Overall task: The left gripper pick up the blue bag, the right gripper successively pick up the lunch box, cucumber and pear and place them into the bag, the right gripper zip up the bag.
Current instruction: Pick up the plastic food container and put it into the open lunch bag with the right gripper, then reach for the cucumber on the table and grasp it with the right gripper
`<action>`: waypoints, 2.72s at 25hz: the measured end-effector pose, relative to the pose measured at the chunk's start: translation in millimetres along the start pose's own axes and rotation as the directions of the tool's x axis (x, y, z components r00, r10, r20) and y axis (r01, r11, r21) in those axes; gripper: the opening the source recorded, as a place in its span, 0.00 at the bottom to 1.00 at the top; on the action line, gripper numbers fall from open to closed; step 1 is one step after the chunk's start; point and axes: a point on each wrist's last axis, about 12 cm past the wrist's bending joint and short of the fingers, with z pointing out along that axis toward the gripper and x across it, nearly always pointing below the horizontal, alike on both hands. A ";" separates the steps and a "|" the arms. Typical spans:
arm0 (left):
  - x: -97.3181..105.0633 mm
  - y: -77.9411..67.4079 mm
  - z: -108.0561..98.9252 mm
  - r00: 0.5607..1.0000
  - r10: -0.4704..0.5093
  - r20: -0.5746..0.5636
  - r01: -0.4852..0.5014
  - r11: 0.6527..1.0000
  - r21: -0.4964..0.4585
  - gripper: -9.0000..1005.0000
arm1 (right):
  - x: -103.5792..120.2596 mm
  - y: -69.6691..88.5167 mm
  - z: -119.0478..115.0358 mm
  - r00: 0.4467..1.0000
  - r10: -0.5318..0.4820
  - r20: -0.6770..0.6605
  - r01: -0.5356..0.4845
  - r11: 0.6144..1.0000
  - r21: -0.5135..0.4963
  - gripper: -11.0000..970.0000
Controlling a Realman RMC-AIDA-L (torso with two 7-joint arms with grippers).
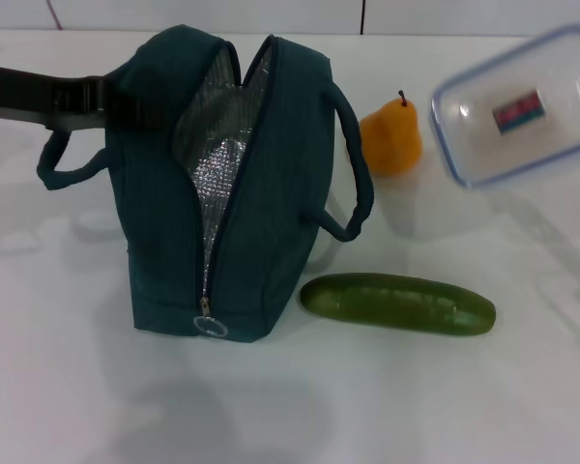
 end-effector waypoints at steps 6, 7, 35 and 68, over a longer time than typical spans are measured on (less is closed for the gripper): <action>-3.1 -1.9 2.1 1.000 0.010 -0.005 -0.010 1.000 0.004 0.05 | -0.7 11.1 42.5 0.998 0.016 -0.058 -0.023 0.991 -0.133 0.13; -3.9 -2.5 2.9 1.000 0.012 -0.007 -0.012 1.000 0.006 0.05 | -0.7 13.8 51.9 0.997 0.018 -0.070 -0.029 0.987 -0.159 0.13; -11.0 -4.6 21.2 0.998 0.055 0.005 -0.055 0.997 0.047 0.05 | 40.8 -1.8 167.1 0.927 -0.077 -0.368 0.077 0.997 -0.013 0.18; 2.8 8.4 16.1 0.999 0.038 0.034 -0.038 0.999 0.018 0.05 | -1.3 14.9 105.5 0.695 -0.440 -0.568 0.435 0.887 -0.155 0.74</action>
